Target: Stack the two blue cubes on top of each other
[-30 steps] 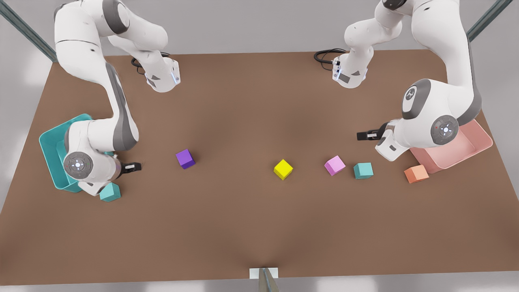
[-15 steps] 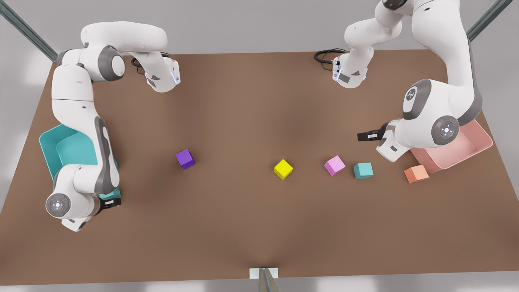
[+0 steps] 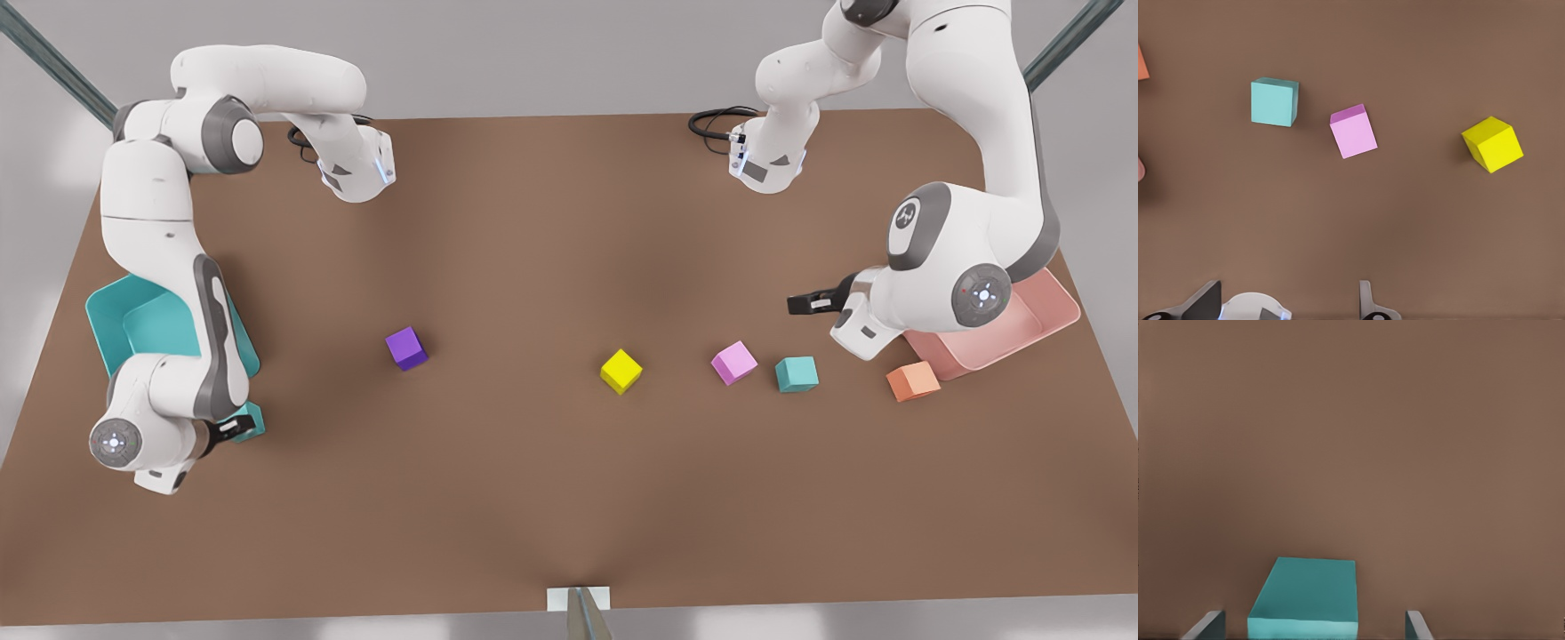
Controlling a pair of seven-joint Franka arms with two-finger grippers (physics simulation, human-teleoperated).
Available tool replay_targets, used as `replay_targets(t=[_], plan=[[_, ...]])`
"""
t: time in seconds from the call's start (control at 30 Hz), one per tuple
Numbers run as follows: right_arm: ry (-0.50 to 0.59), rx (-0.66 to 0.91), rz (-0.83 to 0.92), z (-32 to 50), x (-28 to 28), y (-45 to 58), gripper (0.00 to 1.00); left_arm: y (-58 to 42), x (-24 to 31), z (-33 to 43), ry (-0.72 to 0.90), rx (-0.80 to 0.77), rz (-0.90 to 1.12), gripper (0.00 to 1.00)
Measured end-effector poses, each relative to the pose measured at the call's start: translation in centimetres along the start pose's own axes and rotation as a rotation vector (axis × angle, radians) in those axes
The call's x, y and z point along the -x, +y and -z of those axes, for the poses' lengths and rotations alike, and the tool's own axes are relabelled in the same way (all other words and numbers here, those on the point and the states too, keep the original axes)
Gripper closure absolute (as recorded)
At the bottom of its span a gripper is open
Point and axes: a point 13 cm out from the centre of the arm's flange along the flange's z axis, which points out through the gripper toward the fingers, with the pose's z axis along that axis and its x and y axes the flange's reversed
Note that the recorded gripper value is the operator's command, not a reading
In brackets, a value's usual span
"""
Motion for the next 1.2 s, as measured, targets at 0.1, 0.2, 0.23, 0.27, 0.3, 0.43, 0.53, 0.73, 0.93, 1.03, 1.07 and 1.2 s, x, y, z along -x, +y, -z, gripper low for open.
replay_targets(t=[0.1,0.2,0.23,0.27,0.3,0.43,0.53,0.73,0.93,1.03,1.07,1.2], plan=[[0.003,0.003,0.018,0.4,-0.3,0.2,0.00,0.0,0.0,0.0,0.000,0.000,0.002,0.00],[0.022,0.018,0.029,-0.3,-1.3,0.8,0.00,0.0,0.0,0.0,0.000,0.001,0.003,0.00],[0.029,0.024,0.030,-0.7,-1.6,1.0,0.00,0.0,0.0,0.0,0.000,0.001,0.003,0.00],[0.032,0.027,0.031,-0.9,-1.9,1.0,0.00,0.0,0.0,0.0,0.001,0.001,0.004,0.00],[0.035,0.031,0.032,-1.2,-2.0,1.0,0.00,0.0,0.0,-0.1,0.001,0.001,0.004,0.00],[0.038,0.038,0.035,-2.3,-2.3,1.1,0.00,0.1,0.0,-0.2,0.003,0.001,0.006,0.00],[0.036,0.041,0.038,-3.6,-2.1,1.2,0.00,0.0,0.0,-0.3,0.006,0.002,0.006,0.00],[0.022,0.031,0.035,-5.4,-1.4,0.9,0.01,0.0,0.0,-0.3,0.006,0.002,0.007,0.00],[0.009,0.022,0.033,-5.5,-0.9,1.0,0.37,0.0,0.1,-0.4,0.010,0.001,0.008,0.00],[0.005,0.019,0.044,-5.0,0.1,2.1,0.36,0.1,0.2,-0.6,0.013,0.001,0.008,0.00],[-0.001,0.018,0.046,-4.4,0.4,2.4,0.36,0.1,0.2,-0.6,0.013,0.001,0.008,0.00],[-0.079,0.002,0.145,2.0,5.7,9.1,0.36,0.1,0.2,-0.6,0.014,0.001,0.009,0.00]])
